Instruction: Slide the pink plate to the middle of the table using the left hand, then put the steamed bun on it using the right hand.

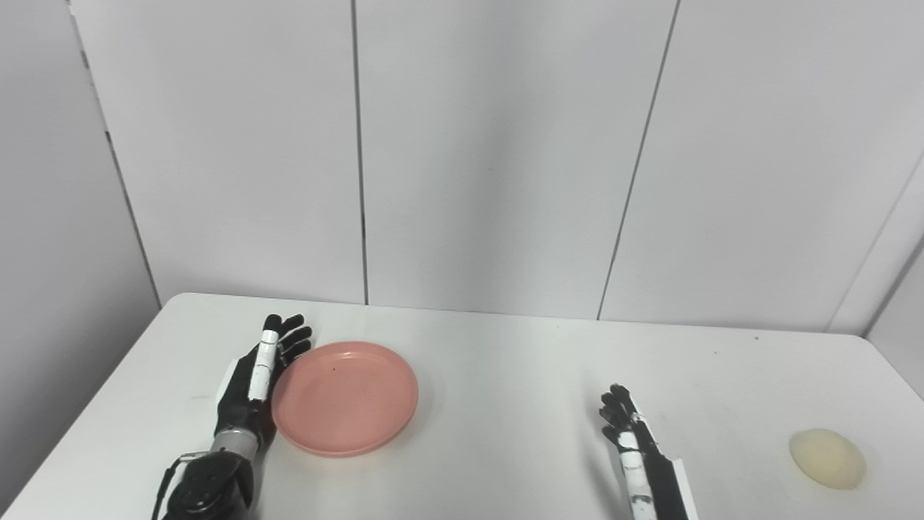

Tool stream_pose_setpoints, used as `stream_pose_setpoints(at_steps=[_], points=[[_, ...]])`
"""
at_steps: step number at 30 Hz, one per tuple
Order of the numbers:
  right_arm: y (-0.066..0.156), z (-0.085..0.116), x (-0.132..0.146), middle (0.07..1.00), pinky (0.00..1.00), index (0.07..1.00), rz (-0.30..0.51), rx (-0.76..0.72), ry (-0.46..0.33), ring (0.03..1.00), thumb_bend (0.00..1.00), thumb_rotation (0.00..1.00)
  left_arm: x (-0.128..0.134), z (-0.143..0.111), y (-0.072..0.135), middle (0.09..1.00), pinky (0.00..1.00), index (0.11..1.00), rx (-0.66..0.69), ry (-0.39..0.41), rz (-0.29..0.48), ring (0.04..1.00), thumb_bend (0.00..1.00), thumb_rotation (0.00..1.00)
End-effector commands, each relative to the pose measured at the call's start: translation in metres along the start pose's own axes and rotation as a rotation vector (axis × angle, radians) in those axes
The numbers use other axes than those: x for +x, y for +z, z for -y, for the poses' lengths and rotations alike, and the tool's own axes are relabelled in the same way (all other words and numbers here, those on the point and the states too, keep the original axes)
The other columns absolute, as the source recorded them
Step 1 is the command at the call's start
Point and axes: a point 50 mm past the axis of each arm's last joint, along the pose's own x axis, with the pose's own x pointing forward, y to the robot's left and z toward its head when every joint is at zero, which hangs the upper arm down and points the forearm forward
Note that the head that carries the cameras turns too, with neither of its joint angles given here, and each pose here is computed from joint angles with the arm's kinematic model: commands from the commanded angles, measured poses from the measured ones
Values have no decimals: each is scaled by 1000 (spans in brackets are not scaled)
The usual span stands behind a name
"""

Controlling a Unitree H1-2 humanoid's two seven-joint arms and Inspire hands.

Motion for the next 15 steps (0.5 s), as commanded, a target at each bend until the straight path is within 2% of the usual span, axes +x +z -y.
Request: stream_pose_setpoints(at_steps=[1,9,15], points=[[-12,-11,-13,890,889,906,-53,14,-2,888,564,1000,8,19,13,824,854,788,8,-71,15,854,791,953],[-9,-20,-13,876,857,898,-47,-10,-15,866,533,1000,6,44,7,811,845,794,-5,-117,-2,845,795,930],[-7,-24,-13,892,851,907,-46,-17,-10,872,500,1000,6,71,1,811,841,785,10,-165,-13,848,790,943]])
